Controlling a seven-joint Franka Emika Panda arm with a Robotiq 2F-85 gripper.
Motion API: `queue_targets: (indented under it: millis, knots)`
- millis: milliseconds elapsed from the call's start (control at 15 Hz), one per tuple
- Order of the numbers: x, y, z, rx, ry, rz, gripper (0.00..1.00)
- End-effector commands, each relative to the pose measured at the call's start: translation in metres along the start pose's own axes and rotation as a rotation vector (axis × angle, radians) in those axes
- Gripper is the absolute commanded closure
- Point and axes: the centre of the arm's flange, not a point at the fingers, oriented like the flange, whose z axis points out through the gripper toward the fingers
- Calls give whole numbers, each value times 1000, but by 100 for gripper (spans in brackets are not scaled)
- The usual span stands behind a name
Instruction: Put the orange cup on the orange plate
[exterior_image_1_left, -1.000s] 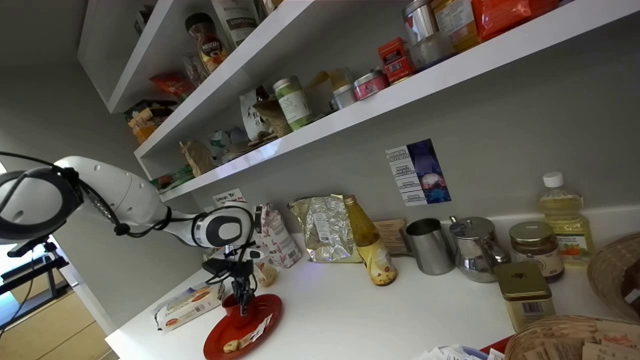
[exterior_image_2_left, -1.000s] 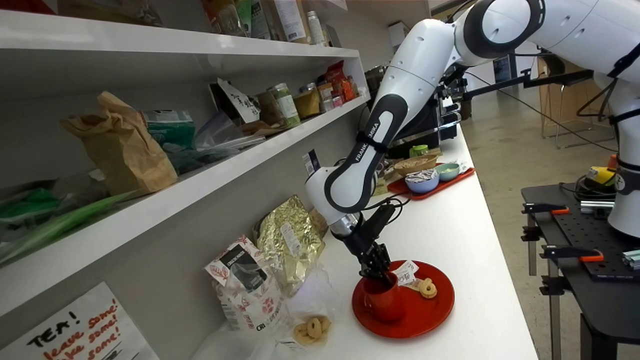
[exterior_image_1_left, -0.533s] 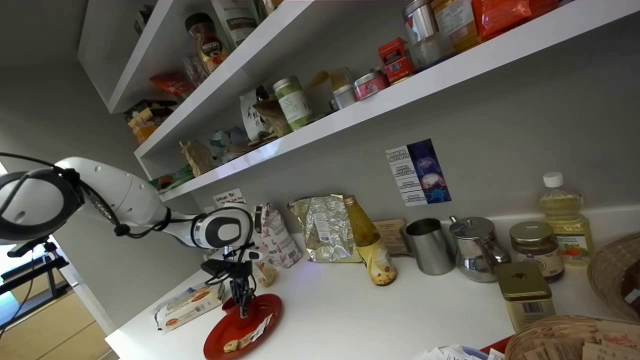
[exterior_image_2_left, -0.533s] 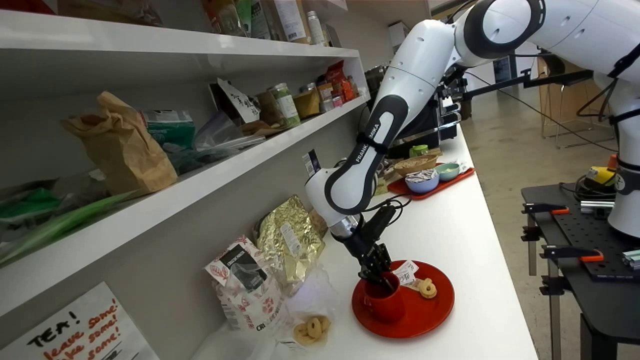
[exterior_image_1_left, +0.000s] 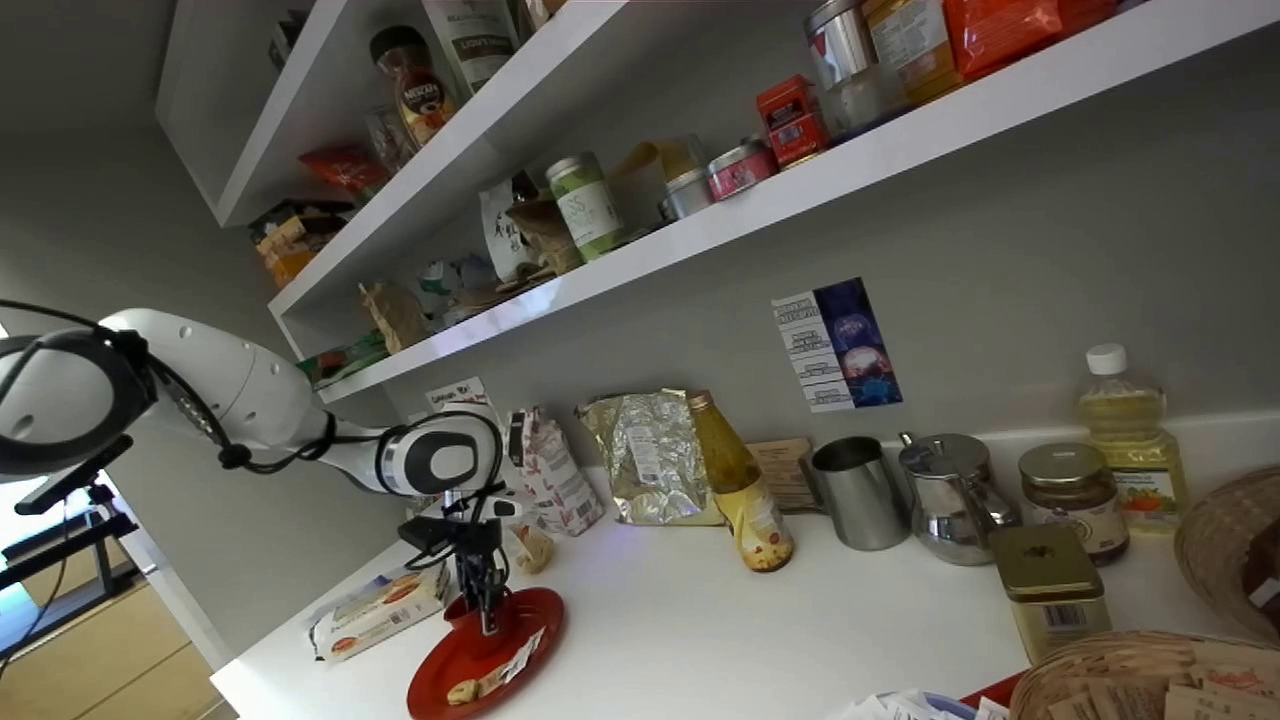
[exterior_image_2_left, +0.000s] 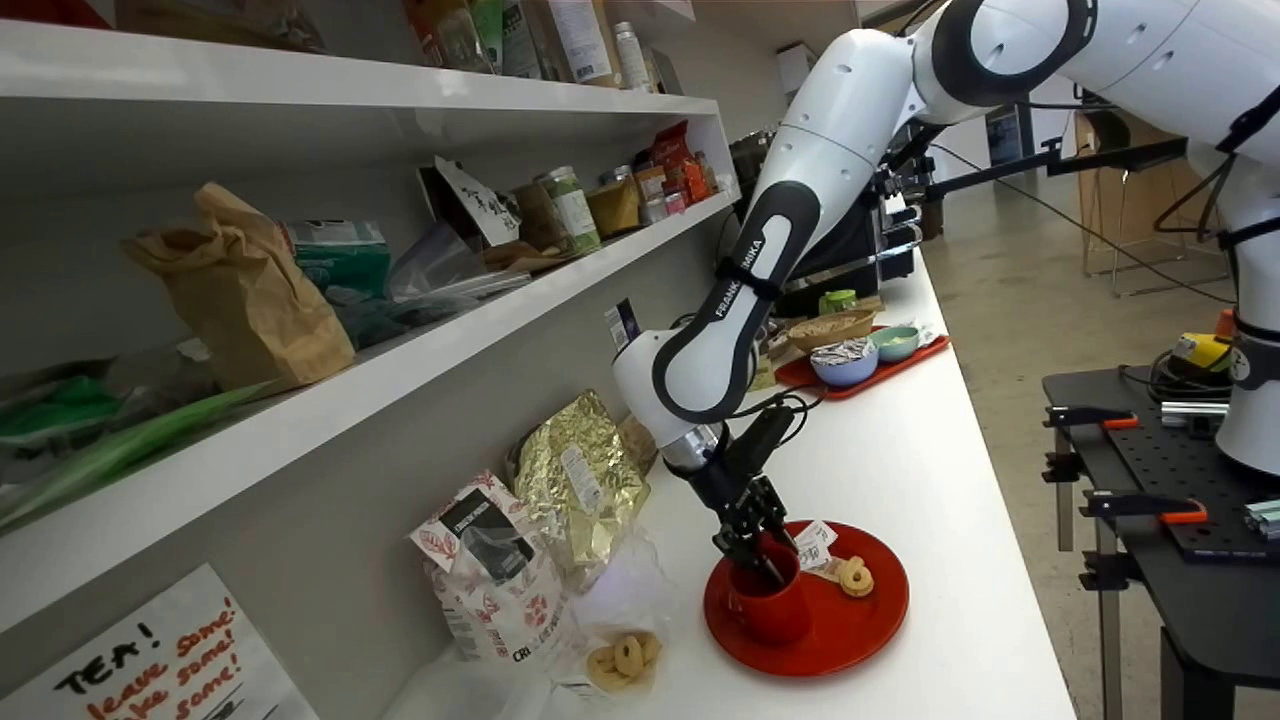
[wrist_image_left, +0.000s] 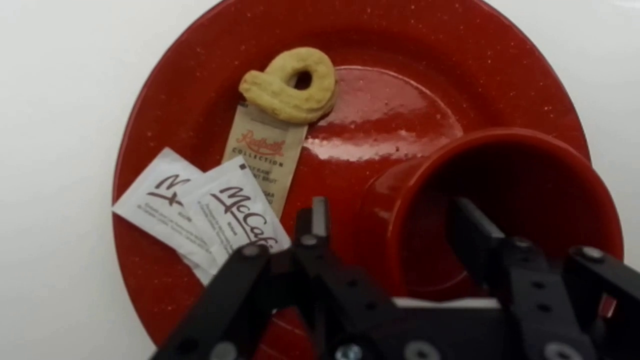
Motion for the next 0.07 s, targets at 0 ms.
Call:
queue_targets:
  millis: [0]
  knots:
    - [0,0,0,0,1,0,37]
